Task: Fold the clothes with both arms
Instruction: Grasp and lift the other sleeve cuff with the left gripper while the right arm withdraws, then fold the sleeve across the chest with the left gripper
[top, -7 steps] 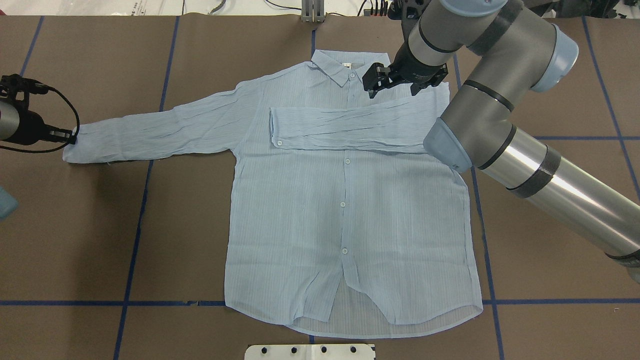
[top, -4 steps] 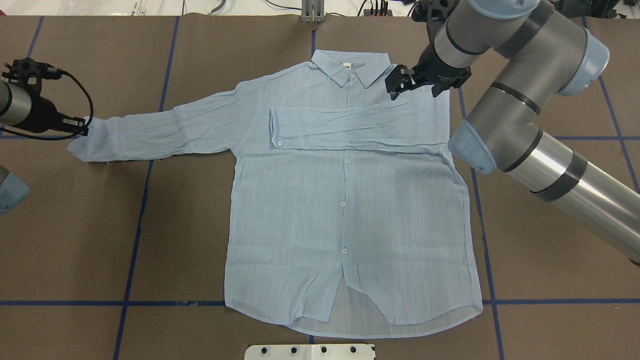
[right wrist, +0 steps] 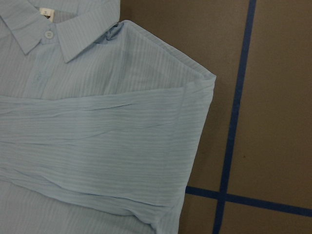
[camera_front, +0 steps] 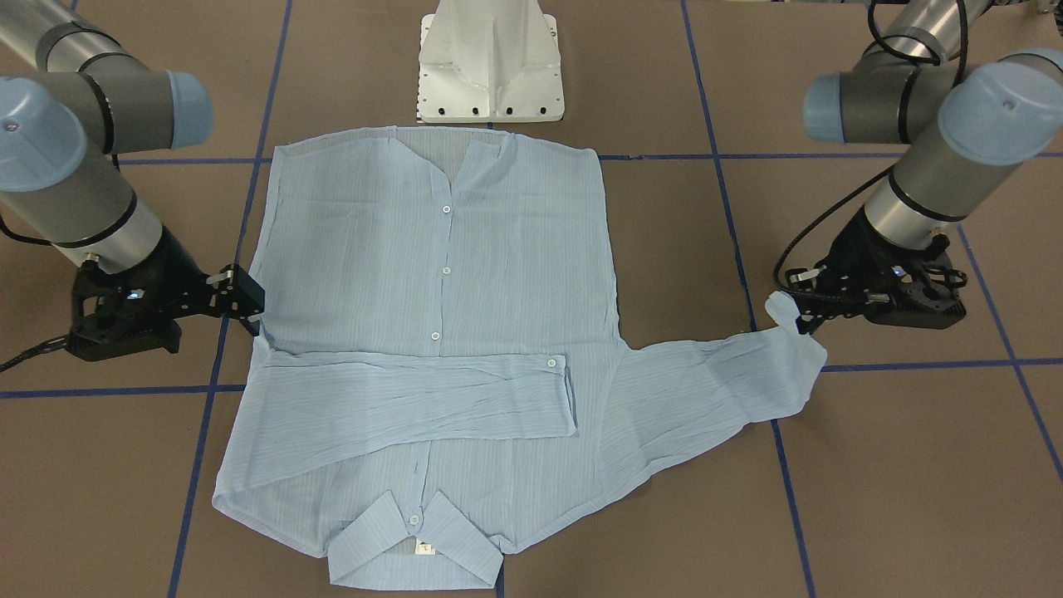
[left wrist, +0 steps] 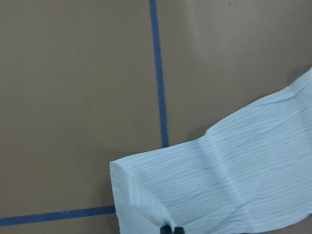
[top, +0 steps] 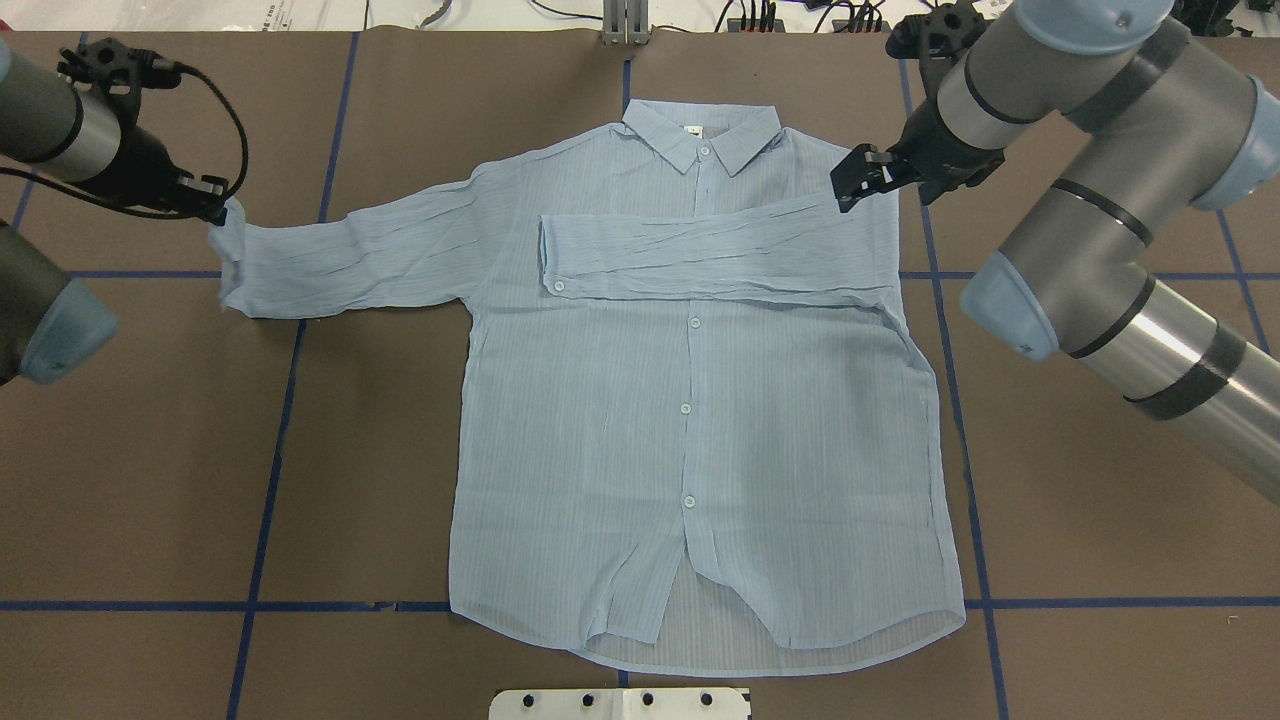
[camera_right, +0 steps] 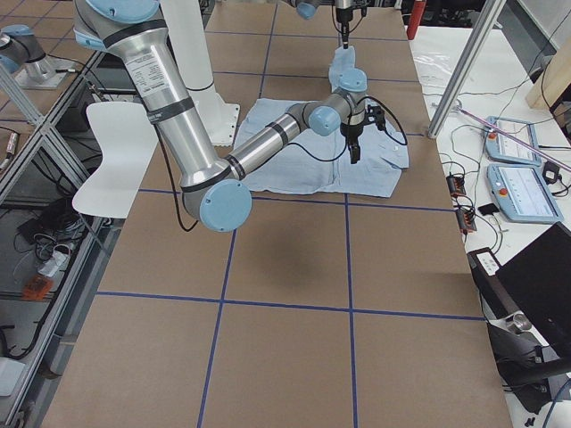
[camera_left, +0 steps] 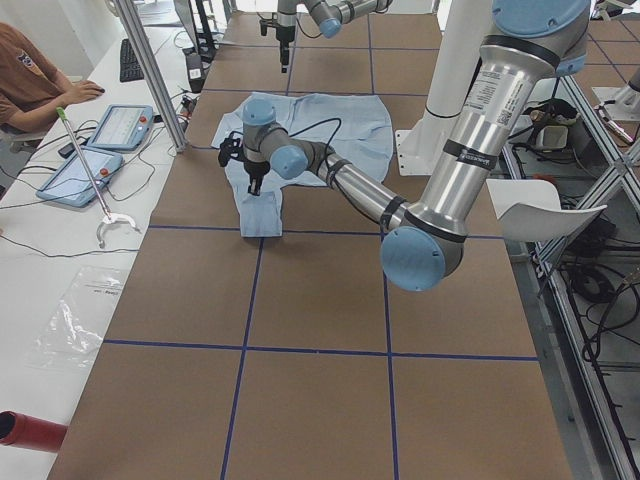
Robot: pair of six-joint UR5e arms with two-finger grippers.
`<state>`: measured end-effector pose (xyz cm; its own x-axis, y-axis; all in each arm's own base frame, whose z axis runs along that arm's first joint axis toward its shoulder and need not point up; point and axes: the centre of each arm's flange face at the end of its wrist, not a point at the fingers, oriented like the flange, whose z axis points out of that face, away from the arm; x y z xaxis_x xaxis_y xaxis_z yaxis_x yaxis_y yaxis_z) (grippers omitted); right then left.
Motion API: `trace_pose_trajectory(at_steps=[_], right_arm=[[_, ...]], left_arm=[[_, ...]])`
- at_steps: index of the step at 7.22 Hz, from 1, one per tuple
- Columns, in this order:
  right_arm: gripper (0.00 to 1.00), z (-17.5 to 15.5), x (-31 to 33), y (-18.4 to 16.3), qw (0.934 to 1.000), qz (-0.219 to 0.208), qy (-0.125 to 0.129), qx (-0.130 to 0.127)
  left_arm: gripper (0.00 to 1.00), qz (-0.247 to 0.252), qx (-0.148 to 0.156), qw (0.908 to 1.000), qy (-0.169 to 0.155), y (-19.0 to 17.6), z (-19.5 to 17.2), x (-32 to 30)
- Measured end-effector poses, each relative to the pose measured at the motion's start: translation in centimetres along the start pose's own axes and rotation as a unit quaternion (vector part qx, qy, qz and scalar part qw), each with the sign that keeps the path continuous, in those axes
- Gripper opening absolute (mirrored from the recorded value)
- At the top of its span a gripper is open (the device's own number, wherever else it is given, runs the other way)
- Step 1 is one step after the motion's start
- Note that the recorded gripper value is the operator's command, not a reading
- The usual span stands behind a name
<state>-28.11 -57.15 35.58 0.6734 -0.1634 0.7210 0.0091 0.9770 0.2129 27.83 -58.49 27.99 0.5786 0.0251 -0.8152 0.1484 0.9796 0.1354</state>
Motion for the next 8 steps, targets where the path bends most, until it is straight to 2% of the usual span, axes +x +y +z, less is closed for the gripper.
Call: trace_pose_trajectory(at_steps=[3,5,8], right_arm=[[1.00,-1.7,10.8,1.6,0.9997,-0.004,-0.004,-0.023],[1.00,-2.1,14.6,2.4,0.9996,-0.008,0.001,-0.026],[1.00,-1.8,16.1,2.6,0.9995,-0.005,0.007,-0.030]], left_arm=[[0.00,-0.083,-0.011,0.9923,0.092,-2.0,-5.2,15.5],[0.00,-0.114,-0.012,0.9846,0.132,-4.8,-4.7,21.8],[0.00,-0.123,-0.020,0.9791,0.161,-5.2,-2.9,25.0]])
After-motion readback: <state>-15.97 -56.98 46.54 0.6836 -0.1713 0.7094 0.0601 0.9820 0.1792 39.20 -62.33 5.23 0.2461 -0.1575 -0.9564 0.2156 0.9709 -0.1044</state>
